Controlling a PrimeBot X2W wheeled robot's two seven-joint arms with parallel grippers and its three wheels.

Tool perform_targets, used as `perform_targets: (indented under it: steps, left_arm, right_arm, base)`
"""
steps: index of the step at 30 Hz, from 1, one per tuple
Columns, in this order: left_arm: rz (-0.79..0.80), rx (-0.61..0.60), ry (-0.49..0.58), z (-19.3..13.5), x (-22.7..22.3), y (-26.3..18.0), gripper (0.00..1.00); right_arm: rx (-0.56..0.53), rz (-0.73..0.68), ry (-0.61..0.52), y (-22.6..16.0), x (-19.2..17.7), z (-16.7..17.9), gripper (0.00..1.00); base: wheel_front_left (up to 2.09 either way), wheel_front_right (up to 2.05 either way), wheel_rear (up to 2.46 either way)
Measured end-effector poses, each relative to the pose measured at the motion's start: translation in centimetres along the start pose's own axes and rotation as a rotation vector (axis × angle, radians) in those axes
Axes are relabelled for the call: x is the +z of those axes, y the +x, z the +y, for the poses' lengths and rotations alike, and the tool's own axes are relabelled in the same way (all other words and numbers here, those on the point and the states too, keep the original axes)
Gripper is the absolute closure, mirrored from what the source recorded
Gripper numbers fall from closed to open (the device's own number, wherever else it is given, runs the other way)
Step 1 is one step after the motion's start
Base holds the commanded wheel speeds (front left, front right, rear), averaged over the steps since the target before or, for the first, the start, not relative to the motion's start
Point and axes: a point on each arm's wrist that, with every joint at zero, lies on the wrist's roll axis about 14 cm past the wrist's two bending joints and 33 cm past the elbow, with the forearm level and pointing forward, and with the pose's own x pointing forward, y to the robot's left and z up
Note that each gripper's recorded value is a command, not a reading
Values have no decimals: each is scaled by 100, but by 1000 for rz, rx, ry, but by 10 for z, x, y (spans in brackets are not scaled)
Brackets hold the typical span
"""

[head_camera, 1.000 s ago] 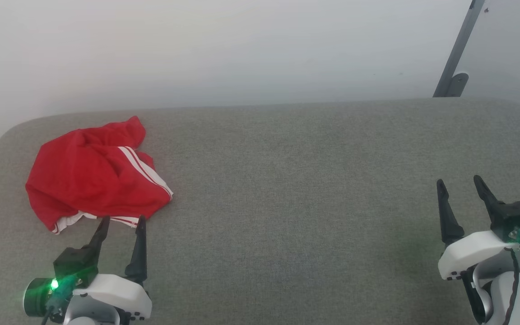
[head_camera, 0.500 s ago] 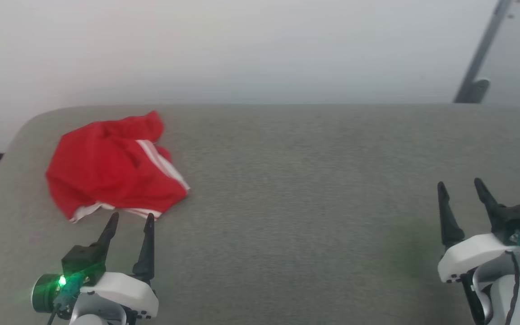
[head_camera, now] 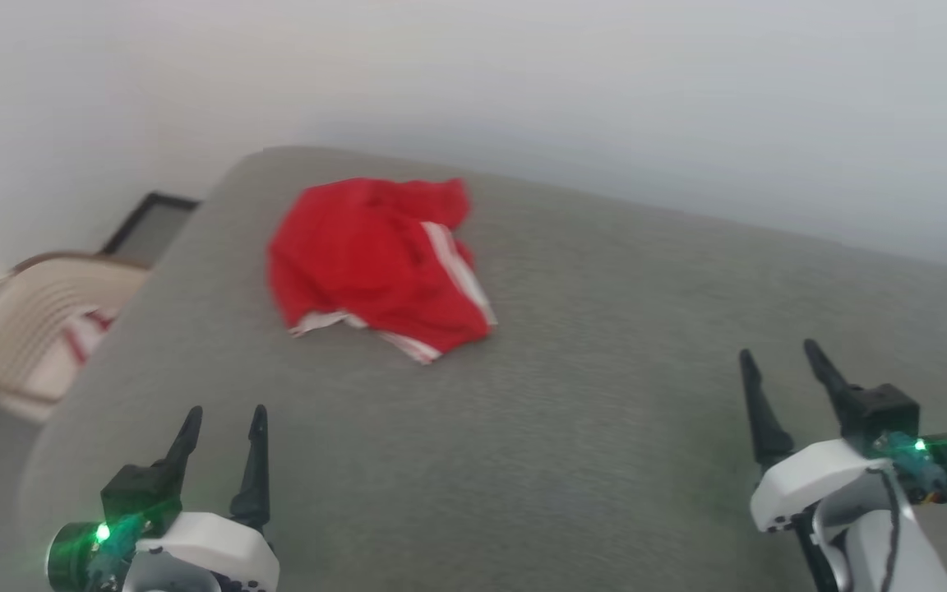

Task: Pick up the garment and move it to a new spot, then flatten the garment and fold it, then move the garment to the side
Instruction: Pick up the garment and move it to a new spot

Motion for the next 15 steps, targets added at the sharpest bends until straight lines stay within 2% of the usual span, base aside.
perform_targets:
  steps: [1,2,3,9,12,15]
  left_arm:
    - [-5,48,-3,15,1,-10,0]
    - [-5,48,-3,15,1,-10,0]
    - [-4,94,-6,29,0,-22,0]
    - [-21,224,-19,66,4,-55,0]
    - [-26,265,-21,76,5,-62,0]
    - [-21,273,-29,76,3,-64,0]
  right_arm:
    - [56,2,7,8,-1,21,0]
    - [56,2,7,8,-1,21,0]
    - [109,3,12,15,-1,42,0]
    - [268,8,27,26,-2,103,0]
    - [317,7,39,30,-1,122,0]
    - [327,14,42,31,-4,126,0]
  base:
    - [0,0,0]
    - [0,0,0]
    - [0,0,0]
    - [0,0,0]
    - [0,0,0]
    - [0,0,0]
